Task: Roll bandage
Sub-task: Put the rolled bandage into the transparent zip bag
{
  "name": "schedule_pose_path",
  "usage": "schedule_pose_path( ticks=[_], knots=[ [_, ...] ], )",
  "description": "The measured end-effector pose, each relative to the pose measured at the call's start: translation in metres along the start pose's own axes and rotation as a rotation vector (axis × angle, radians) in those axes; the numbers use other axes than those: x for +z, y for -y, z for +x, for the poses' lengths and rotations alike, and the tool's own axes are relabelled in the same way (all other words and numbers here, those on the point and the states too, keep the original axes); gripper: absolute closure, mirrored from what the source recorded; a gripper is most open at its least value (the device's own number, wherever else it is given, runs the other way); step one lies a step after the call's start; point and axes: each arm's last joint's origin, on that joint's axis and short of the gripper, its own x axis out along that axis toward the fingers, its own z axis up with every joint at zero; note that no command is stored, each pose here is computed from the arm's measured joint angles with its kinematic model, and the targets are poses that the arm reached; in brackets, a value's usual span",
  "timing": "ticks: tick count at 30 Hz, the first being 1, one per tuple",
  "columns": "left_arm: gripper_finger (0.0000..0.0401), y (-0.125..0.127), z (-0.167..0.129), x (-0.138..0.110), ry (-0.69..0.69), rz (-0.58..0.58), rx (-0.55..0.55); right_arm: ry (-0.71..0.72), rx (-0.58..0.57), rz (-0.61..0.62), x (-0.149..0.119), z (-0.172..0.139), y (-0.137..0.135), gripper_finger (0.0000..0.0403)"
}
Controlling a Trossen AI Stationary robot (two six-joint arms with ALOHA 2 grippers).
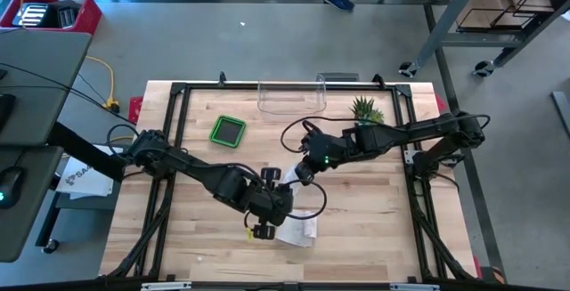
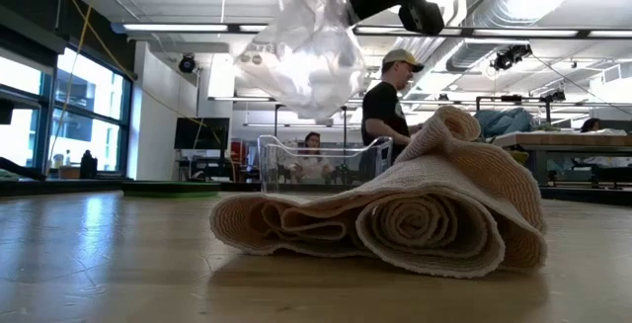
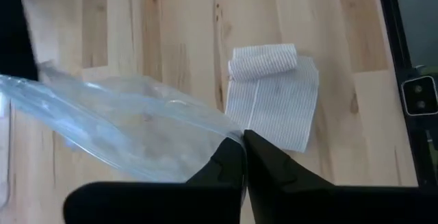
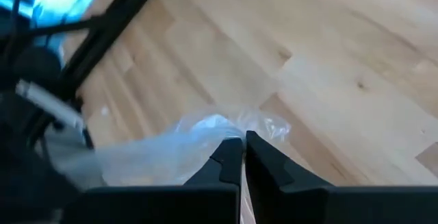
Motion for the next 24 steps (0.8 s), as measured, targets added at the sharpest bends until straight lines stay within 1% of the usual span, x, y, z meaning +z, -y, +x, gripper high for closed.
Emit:
schedule_pose_path(
  ticks=[3, 7, 10, 13, 14, 16, 19, 22, 24],
  knots=[
    [0.0399, 0.002, -0.001, 0.000, 0.009, 0.003, 0.000, 0.063, -0.043, 0.056, 0.002, 0.000, 0.001, 0.0403],
    [0.0400, 0.003, -0.001, 0.002, 0.028, -0.027, -0.004, 0.129, -0.083, 0.121, 0.004, 0.000, 0.002, 0.0403],
    [0.0400, 0.005, -0.001, 0.003, 0.043, -0.051, -0.014, 0.155, -0.075, 0.131, 0.005, -0.001, 0.000, 0.0403],
    [0.0400, 0.009, -0.002, 0.001, 0.037, -0.042, -0.020, 0.164, -0.070, 0.132, 0.006, -0.001, 0.000, 0.0403],
    [0.0400, 0.009, -0.002, 0.000, 0.027, -0.035, -0.019, 0.158, -0.067, 0.120, 0.006, -0.001, 0.000, 0.0403],
    [0.0400, 0.008, -0.006, -0.004, -0.008, -0.021, -0.012, 0.126, -0.043, 0.058, 0.005, 0.000, -0.001, 0.0403],
    [0.0401, -0.001, -0.020, -0.006, -0.009, -0.053, -0.023, 0.086, -0.036, -0.017, 0.000, -0.001, -0.004, 0.0403],
    [0.0401, -0.017, -0.043, -0.003, 0.064, -0.106, -0.081, 0.058, -0.060, -0.060, -0.006, -0.002, -0.004, 0.0403],
    [0.0401, -0.025, -0.060, -0.002, 0.127, -0.143, -0.091, 0.059, -0.065, -0.072, -0.007, -0.003, -0.005, 0.0403]
  ],
)
